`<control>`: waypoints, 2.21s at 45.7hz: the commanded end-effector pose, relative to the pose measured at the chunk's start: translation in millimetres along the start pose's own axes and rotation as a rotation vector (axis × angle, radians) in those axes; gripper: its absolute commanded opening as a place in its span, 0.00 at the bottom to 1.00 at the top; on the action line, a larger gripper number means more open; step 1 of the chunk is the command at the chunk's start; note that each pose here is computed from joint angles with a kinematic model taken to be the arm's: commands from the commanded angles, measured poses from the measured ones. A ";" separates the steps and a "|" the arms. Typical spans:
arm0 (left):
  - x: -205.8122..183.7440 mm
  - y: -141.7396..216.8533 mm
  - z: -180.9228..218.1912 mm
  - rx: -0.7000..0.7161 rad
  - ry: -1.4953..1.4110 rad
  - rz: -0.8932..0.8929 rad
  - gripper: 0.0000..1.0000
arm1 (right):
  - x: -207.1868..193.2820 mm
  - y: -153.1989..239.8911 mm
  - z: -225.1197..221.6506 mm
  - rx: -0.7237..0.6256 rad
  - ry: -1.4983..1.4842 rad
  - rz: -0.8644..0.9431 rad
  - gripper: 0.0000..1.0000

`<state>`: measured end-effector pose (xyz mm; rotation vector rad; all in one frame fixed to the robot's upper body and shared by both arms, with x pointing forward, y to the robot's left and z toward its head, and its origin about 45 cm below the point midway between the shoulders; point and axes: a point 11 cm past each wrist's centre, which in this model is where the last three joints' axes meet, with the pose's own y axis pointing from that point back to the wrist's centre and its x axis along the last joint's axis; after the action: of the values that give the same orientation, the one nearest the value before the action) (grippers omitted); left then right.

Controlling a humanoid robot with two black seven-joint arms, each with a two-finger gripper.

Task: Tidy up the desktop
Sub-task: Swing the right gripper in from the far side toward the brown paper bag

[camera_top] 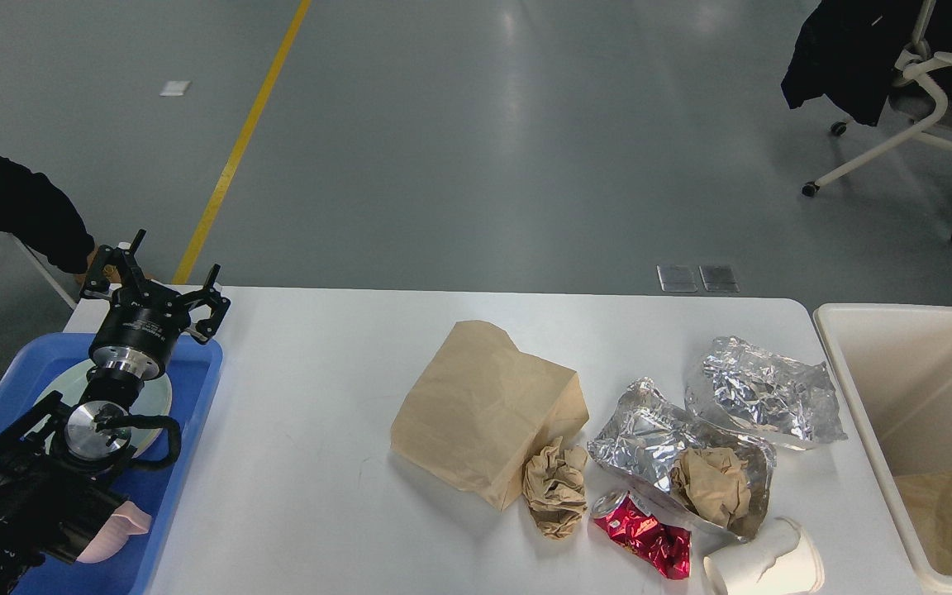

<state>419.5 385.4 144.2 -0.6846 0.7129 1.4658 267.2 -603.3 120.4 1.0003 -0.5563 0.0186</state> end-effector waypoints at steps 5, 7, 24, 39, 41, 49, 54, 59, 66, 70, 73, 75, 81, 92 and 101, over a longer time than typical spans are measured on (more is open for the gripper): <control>0.0 0.0 0.0 0.000 0.000 0.000 0.96 | 98.9 81.4 7.1 0.090 -0.085 -0.067 1.00; 0.0 0.0 0.0 0.000 0.000 0.000 0.96 | 119.1 103.4 4.7 0.104 -0.075 -0.098 1.00; 0.0 0.0 0.0 0.000 0.000 0.000 0.96 | 236.7 301.8 -135.3 0.312 0.219 -0.024 1.00; 0.0 0.0 0.0 0.000 0.000 0.000 0.96 | 189.6 379.4 -247.0 0.477 0.517 -0.037 1.00; 0.0 0.0 0.0 0.000 0.000 0.000 0.96 | 186.8 379.9 -252.3 0.478 0.530 -0.040 1.00; 0.0 0.0 0.0 0.000 0.000 0.000 0.96 | 186.5 379.9 -253.8 0.459 0.543 -0.035 1.00; 0.0 0.0 0.0 0.000 0.000 0.000 0.96 | 193.7 377.9 -241.1 0.450 0.515 -0.026 1.00; 0.6 0.5 -0.3 0.001 0.000 0.001 0.96 | 186.1 376.6 -245.4 0.459 0.530 -0.047 1.00; 0.0 0.0 0.0 0.000 0.000 0.000 0.96 | 128.4 352.9 -274.1 0.531 0.617 -0.028 1.00; 0.0 0.0 0.0 0.000 0.000 0.000 0.96 | 90.7 346.2 -295.8 0.614 0.650 0.040 1.00; 0.0 0.0 0.0 0.000 0.000 0.000 0.96 | 72.8 346.7 -307.7 0.652 0.672 0.068 1.00; 0.0 0.0 0.0 0.000 0.000 0.000 0.96 | 61.5 344.0 -316.9 0.669 0.688 0.068 1.00; 0.0 0.0 0.0 0.000 0.000 0.000 0.96 | 21.3 340.1 -353.7 0.764 0.731 0.028 1.00; 0.0 0.0 0.0 0.000 0.000 0.000 0.96 | 12.0 333.9 -379.1 0.862 0.558 -0.052 1.00; 0.0 0.0 0.0 0.000 0.000 0.000 0.96 | 5.9 306.1 -366.7 0.853 0.222 -0.267 1.00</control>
<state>419.5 385.4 144.2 -0.6845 0.7128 1.4658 352.3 -126.1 223.7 1.8312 -0.0795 0.3253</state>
